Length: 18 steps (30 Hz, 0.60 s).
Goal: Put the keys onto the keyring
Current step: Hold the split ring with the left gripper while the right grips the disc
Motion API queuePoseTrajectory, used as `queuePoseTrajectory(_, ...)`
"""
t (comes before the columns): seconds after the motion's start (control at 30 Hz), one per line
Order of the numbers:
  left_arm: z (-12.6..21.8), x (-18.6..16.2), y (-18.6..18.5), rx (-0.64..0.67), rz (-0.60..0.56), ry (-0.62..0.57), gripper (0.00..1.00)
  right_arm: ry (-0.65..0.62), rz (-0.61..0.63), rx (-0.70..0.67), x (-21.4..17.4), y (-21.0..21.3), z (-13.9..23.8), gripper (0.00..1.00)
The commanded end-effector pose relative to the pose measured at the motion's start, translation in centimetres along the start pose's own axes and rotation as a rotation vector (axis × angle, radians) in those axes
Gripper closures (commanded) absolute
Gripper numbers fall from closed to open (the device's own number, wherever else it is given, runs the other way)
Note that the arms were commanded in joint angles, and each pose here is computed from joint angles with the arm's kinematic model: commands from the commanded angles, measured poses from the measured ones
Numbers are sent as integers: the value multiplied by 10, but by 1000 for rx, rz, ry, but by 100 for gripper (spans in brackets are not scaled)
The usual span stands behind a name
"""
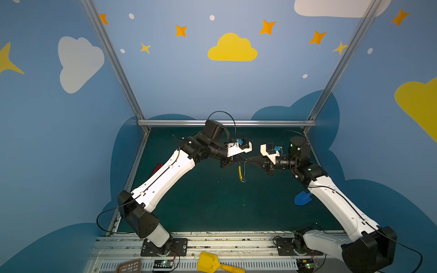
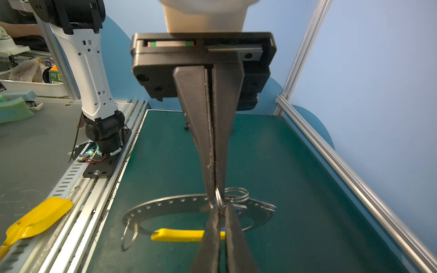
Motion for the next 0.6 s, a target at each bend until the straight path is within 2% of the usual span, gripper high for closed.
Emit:
queuePoseTrajectory(0.0, -1, 4, 1, -16, -11, -22, 97, -30, 28, 16, 12, -3, -1, 96)
queuePoseTrajectory(0.1, -1, 4, 1, -17, -13, -24, 97, -36, 19, 30, 12, -3, -2, 99)
queuePoseTrajectory(0.27, -2, 6, 0, -21, -20, -32, 97, -43, 9, 49, 12, -3, -4, 95)
queuePoseTrajectory(0.43, -2, 6, 1, -19, -23, -35, 97, -43, -1, 69, 12, -3, -5, 100)
queuePoseTrajectory(0.57, -1, 7, 1, -16, -29, -45, 97, -49, -2, 79, 13, -2, -5, 100)
Point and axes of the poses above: each gripper's point midway between its finger pads, its own z axis back along the fingers, its own y axis along the line the jaws close on, x = y × z, the point moved 8 cm from there along z, back along the fingers, and after that the axes turned 4 degrees about z, right-handed, at the moved point
